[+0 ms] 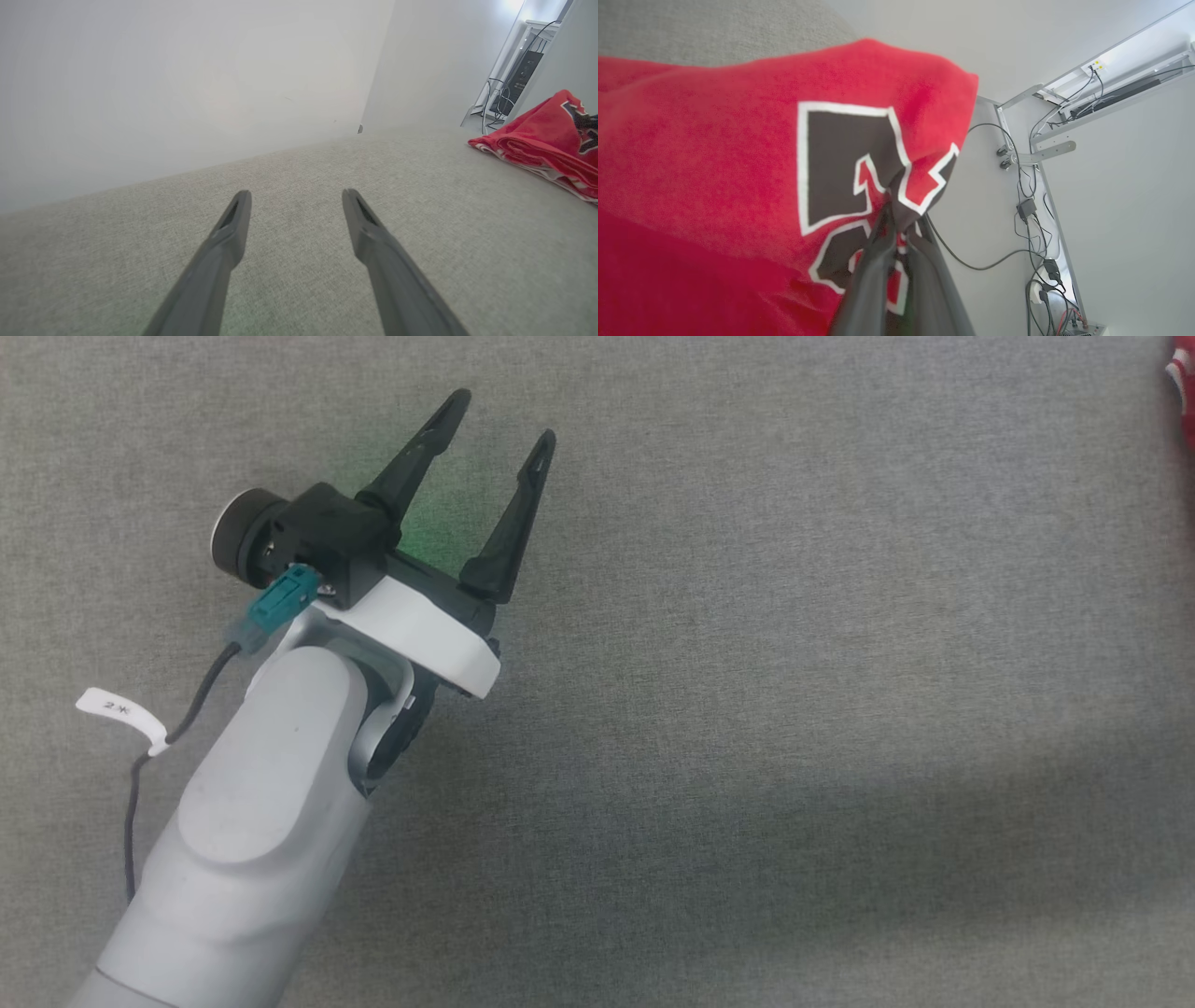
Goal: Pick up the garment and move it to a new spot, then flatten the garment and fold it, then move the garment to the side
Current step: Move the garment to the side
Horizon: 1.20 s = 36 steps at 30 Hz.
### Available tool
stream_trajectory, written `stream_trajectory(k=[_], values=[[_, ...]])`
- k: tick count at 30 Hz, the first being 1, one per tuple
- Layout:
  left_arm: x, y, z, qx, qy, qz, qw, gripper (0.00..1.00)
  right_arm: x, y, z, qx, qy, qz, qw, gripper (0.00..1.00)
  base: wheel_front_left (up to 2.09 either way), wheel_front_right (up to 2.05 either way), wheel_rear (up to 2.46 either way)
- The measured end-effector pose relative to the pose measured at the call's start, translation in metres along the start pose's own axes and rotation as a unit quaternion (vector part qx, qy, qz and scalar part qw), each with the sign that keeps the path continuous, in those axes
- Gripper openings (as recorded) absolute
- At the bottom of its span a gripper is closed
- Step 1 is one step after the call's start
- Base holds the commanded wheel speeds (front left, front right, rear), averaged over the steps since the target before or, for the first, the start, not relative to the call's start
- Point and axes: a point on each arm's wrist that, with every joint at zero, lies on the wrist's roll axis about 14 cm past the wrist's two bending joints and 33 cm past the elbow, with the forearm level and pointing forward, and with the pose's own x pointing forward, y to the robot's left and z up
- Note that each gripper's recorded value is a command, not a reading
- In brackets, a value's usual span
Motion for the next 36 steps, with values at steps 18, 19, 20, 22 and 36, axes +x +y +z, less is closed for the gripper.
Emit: stream_trajectory(k=[18,19,20,22,36], values=[[-0.004,0.01,0.021,0.0,-0.011,0.013,1.0,1.0,0.006,0.023,0.025,0.043,-0.037,0.007,0.998,1.0,0.0,0.0,0.0],[-0.005,0.01,0.024,-0.001,-0.013,0.014,1.0,1.0,0.004,0.024,0.029,0.05,-0.044,0.009,0.998,1.0,0.0,0.0,0.0],[-0.007,0.01,0.026,-0.001,-0.014,0.015,1.0,1.0,0.002,0.024,0.032,0.057,-0.05,0.01,0.997,1.0,0.0,0.0,0.0],[-0.012,0.01,0.031,-0.001,-0.018,0.02,1.0,1.0,-0.002,0.028,0.039,0.078,-0.063,0.017,0.995,1.0,0.0,0.0,0.0],[-0.082,0.023,0.073,0.037,-0.034,0.08,0.996,1.0,-0.076,0.092,0.1,0.158,-0.224,0.122,0.954,1.0,0.0,0.0,0.0]])
